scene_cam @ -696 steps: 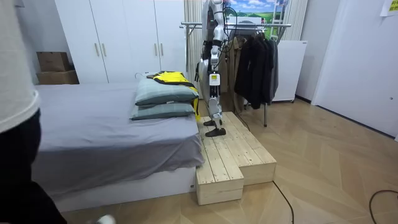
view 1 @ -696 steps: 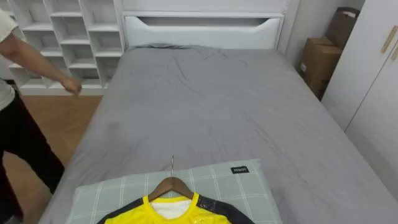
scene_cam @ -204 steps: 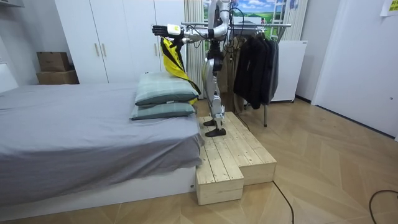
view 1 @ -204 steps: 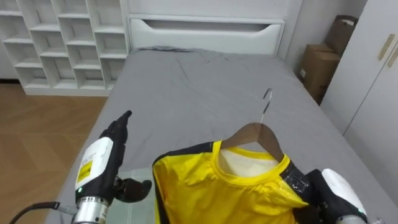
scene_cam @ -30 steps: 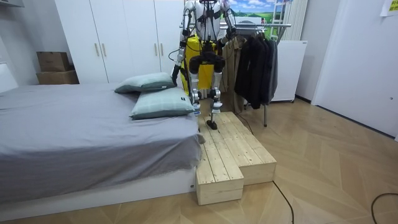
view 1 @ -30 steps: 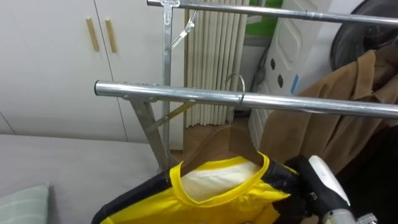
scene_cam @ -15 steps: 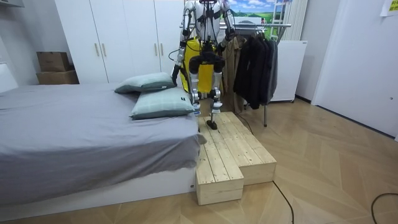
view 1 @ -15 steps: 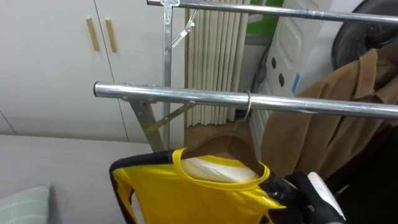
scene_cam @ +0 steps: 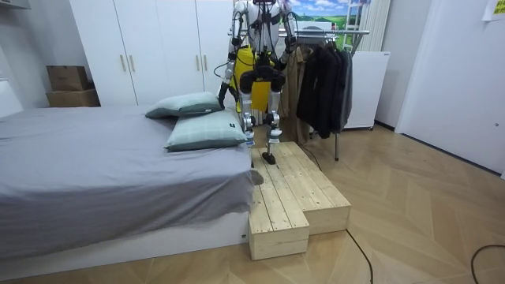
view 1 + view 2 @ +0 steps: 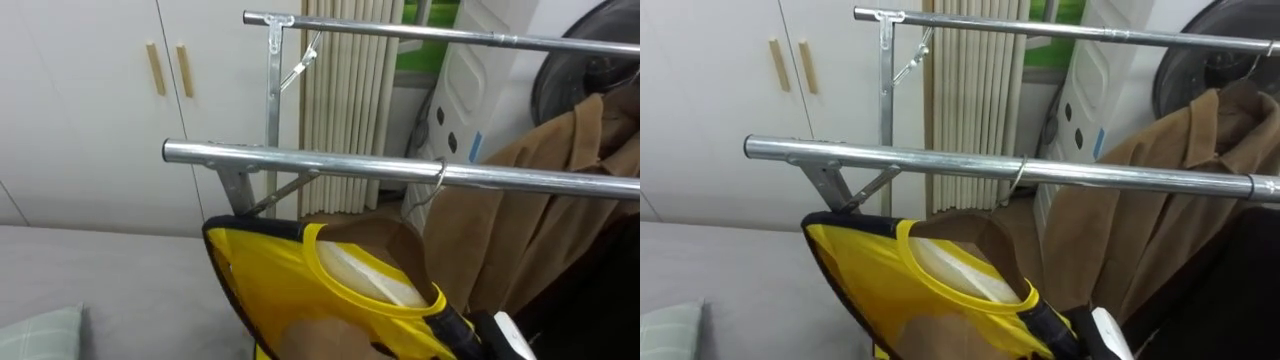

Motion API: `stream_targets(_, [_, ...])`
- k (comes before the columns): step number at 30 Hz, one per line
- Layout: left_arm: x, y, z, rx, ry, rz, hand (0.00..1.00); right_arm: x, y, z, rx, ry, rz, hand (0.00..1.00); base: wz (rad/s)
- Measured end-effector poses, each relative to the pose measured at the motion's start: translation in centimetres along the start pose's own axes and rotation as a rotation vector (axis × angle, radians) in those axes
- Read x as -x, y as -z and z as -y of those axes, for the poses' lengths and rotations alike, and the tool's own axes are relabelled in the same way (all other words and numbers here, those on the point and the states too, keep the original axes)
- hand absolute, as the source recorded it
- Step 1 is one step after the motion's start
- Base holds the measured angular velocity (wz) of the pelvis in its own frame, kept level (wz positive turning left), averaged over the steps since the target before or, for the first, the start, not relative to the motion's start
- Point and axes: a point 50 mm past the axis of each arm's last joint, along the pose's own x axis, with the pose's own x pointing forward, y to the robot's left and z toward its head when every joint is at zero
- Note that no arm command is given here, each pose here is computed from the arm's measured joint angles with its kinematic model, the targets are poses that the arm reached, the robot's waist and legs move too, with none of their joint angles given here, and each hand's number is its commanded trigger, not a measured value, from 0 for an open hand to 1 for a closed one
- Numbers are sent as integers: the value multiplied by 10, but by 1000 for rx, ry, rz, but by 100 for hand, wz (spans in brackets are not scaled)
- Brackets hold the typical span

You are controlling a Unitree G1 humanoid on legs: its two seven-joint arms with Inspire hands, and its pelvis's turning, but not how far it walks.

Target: Hang clothes

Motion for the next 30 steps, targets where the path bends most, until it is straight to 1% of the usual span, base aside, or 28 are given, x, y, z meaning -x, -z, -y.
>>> stream_targets(1, [0,0,0,0,1,0,0,0,0,0,-1,4,3,100,0])
stream_targets(2, [0,0,0,0,1,0,0,0,0,0,-1,4,4,98,0])
stream_targets(3, [0,0,0,1,2,0,0,0,0,0,-1,4,7,51,0])
stream_targets(4, [0,0,0,1,2,0,0,0,-1,0,0,4,11,39,0])
stream_targets(5, [0,0,1,1,3,0,0,0,-1,0,7,6,16,0,0])
stream_targets(15, [1,0,3,3,12,-3,0,-1,-6,0,47,27,17,0,-1])
stream_targets(21, [0,0,3,8,13,-6,0,-2,-20,5,39,49,71,0,0])
stream_targets(30, [0,1,2,23,29,-11,0,-1,-25,7,34,58,93,0,-2])
